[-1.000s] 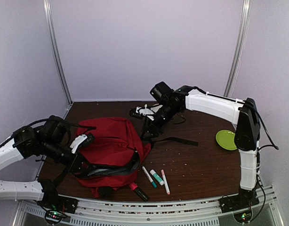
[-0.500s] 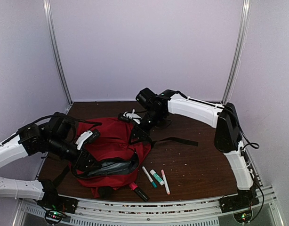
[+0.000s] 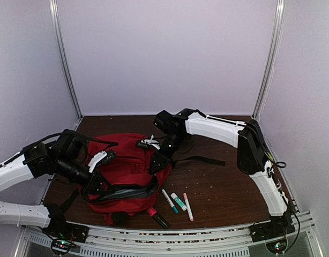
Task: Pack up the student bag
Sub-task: Adjust the largest pocket of the bag to the student bag, then grab the largest pocket of the student bag.
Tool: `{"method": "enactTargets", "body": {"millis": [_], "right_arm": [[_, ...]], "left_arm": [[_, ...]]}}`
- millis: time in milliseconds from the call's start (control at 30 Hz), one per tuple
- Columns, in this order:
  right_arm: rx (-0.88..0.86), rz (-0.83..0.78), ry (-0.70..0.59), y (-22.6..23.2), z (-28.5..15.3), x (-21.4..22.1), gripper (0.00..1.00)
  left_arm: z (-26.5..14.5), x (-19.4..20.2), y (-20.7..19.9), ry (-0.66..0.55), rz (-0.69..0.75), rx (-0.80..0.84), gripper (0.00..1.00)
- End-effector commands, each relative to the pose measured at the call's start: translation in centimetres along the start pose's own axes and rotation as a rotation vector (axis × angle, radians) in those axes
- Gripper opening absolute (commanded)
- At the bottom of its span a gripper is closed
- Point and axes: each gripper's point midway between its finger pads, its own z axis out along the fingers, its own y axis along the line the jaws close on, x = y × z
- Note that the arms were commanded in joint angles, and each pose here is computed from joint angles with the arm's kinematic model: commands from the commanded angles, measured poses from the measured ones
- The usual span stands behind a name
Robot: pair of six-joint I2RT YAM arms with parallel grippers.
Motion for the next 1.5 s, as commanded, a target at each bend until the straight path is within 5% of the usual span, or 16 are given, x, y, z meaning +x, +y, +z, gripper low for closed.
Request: {"method": "enactTargets", "body": {"millis": [0,167,267,400,567,733,867,1067,1167,1333,1467], "right_arm": [[-0.056,-0.025,0.025,1.4,1.1,0.3,0.51],[-0.038,-0.032,0.032,0.9,2.3,-0.1,0.44],[-0.042,-0.034,0.015,0.8,2.0,-0.6,0.31],[-0.033,-0.059,-0.069,1.7,-0.9,-2.6,0.14],[-0.009,-0.081,-0.196,3.1,-5.7,-4.8,0.05],[-0.005,-0.105,-0.258,4.8,-8.2,-5.8,0.01],[0.001,-0.112,-0.281,5.4,-9.0,-5.9,0.00],[0.038,-0.115,-0.330,4.4,-10.2,-5.8,0.00],[0.059,-0.085,-0.382,3.1,-11.0,-6.5,0.00],[0.116,-0.060,-0.437,0.0,-11.9,-8.4,0.00],[0.111,-0.038,-0.500,-0.8,-13.4,-10.0,0.00]], "left_arm": [[0.4,0.0,-0.4,-0.010,-0.004,0.036,0.15],[0.4,-0.3,-0.4,-0.014,-0.002,0.034,0.15],[0.4,-0.2,-0.4,-0.012,-0.003,0.033,0.15],[0.6,0.1,-0.3,-0.004,-0.009,0.037,0.14],[0.8,0.2,-0.2,0.004,0.001,0.033,0.14],[1.1,-0.2,-0.1,0.014,0.018,0.031,0.17],[0.4,-1.7,-0.4,-0.020,0.044,0.014,0.41],[-2.9,-7.5,0.5,-0.182,0.132,-0.163,0.63],[-2.7,-10.1,1.5,-0.199,0.159,-0.211,0.64],[-2.2,-14.2,-1.5,-0.259,0.259,-0.056,0.67],[-2.5,-16.0,2.7,-0.225,0.234,-0.281,0.70]]}}
